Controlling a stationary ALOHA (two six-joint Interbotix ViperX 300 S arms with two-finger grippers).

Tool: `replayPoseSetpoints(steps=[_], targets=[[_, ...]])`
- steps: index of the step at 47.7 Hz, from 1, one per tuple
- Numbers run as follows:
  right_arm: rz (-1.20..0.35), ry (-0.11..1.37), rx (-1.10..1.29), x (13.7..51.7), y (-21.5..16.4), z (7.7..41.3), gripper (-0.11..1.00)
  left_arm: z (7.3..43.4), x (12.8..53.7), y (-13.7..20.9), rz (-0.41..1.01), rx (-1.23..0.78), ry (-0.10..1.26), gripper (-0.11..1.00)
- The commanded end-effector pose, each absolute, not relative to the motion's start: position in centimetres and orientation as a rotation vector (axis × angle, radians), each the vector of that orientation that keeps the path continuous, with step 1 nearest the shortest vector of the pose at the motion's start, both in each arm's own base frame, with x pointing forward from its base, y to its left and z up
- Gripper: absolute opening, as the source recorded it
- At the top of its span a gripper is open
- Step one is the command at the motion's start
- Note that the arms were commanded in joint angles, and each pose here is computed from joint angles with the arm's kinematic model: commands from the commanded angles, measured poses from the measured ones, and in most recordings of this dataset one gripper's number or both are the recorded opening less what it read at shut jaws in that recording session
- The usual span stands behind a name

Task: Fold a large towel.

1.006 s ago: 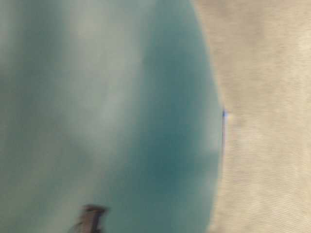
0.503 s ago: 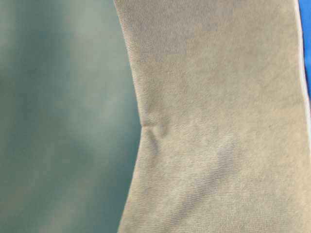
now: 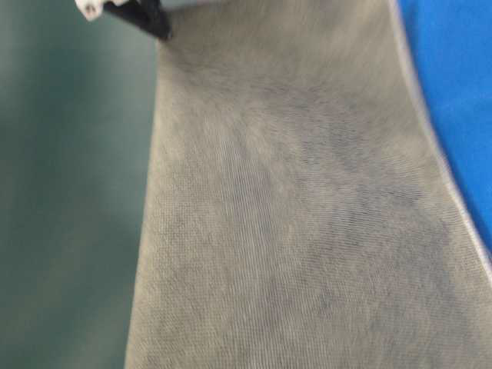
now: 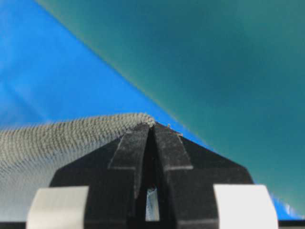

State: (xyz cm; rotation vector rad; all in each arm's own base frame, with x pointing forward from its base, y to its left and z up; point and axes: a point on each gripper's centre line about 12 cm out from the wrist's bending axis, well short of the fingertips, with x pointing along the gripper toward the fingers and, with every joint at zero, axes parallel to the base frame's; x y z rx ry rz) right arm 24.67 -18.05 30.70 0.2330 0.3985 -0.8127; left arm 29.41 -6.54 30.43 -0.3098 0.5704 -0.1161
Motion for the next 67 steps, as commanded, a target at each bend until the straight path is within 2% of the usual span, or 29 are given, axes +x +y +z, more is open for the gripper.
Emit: replayPoseSetpoints(steps=[1, 15, 25, 32, 47, 52, 56, 67], targets=[[-0.81, 0.35, 0.208, 25.7, -19.5, 32.3, 0.01, 32.0, 31.2, -8.6, -0.175, -0.331, 0.508, 0.03], [-0.771, 0.306, 0.18, 29.9, -22.3, 33.5, 0.02, 34.0, 38.7, -14.4, -0.267, -0.341, 0.462, 0.03], [-0.776, 0.307, 0.176, 30.2, -22.6, 33.7, 0.02, 35.1, 43.5, -18.2, -0.313, -0.333, 0.449, 0.03], [-0.814, 0.329, 0.178, 28.6, -22.1, 33.6, 0.01, 34.3, 46.6, -19.8, -0.32, -0.332, 0.448, 0.03], [-0.948, 0.375, 0.173, 21.4, -19.0, 33.8, 0.01, 32.2, 53.1, -23.2, -0.338, -0.336, 0.416, 0.03], [-0.974, 0.379, 0.178, 20.2, -18.4, 33.9, 0.01, 31.8, 53.8, -24.3, -0.35, -0.337, 0.413, 0.03], [-0.967, 0.397, 0.18, 20.7, -18.4, 33.5, 0.01, 31.0, 53.4, -24.9, -0.355, -0.334, 0.442, 0.03], [-0.893, 0.506, 0.183, 25.9, -20.5, 29.8, 0.02, 27.1, 48.9, -25.6, -0.315, -0.44, 0.631, 0.03]])
